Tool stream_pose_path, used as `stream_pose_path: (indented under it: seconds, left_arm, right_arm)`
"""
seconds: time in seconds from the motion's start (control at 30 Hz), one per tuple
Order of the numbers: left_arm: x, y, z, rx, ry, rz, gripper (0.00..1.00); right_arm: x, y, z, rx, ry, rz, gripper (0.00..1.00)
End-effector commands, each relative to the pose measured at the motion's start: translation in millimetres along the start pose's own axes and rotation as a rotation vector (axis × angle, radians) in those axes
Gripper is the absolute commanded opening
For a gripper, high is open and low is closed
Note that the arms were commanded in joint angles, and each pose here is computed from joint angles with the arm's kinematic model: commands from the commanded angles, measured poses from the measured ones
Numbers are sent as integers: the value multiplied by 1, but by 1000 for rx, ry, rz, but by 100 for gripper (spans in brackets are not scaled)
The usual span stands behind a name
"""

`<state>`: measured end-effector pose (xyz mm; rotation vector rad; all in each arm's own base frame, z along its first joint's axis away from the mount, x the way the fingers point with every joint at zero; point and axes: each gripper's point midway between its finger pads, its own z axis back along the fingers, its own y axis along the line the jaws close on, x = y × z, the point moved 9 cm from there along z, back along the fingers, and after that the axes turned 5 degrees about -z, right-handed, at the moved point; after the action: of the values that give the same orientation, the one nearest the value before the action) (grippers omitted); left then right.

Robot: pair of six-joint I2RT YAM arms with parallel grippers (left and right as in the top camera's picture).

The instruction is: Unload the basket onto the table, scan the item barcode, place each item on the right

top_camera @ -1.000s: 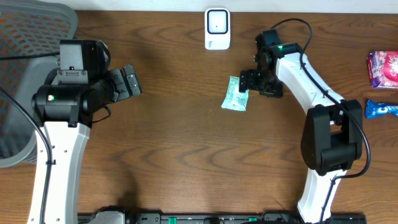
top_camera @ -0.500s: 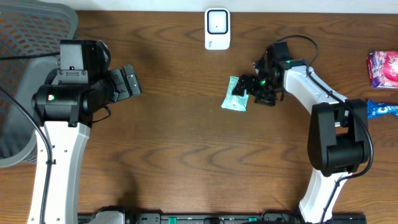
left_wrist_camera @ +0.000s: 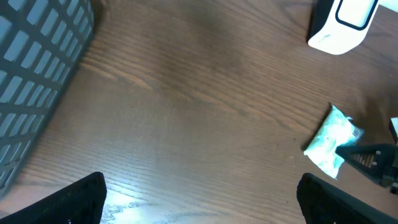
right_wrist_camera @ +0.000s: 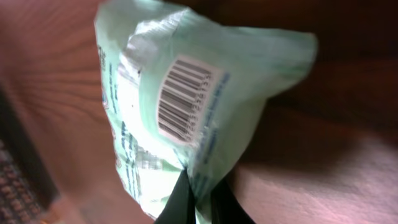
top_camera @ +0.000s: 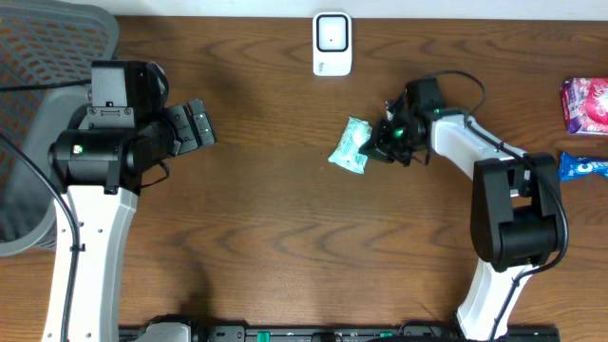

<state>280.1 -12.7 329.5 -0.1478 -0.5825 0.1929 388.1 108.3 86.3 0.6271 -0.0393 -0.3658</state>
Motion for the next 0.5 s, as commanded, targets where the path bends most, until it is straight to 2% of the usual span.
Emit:
stream_pose_path:
  seconds: [0.0, 0.1, 0.23, 0.3, 0.37, 0.4, 0.47]
  left_arm:
    - [0, 1, 1, 6, -3, 4, 98]
    - [0, 1, 1, 6, -3, 4, 98]
    - [0, 1, 1, 6, -3, 4, 98]
    - [0, 1, 1, 6, -3, 4, 98]
    - [0, 1, 1, 6, -3, 4, 98]
    - [0, 1, 1, 6, -3, 4, 98]
    - [0, 1, 1, 6, -3, 4, 98]
  right_arm:
    - [26, 19, 19, -118, -114, 121, 1]
    - [36, 38, 47, -399, -242, 217, 1]
    - [30, 47, 64, -827, -427, 317, 1]
    - [23, 49, 60, -916, -451, 350, 1]
    - [14, 50, 49, -897, -418, 362, 1]
    - [9, 50, 42, -846, -386, 343, 6]
    - [3, 53, 32, -714, -316, 288, 53]
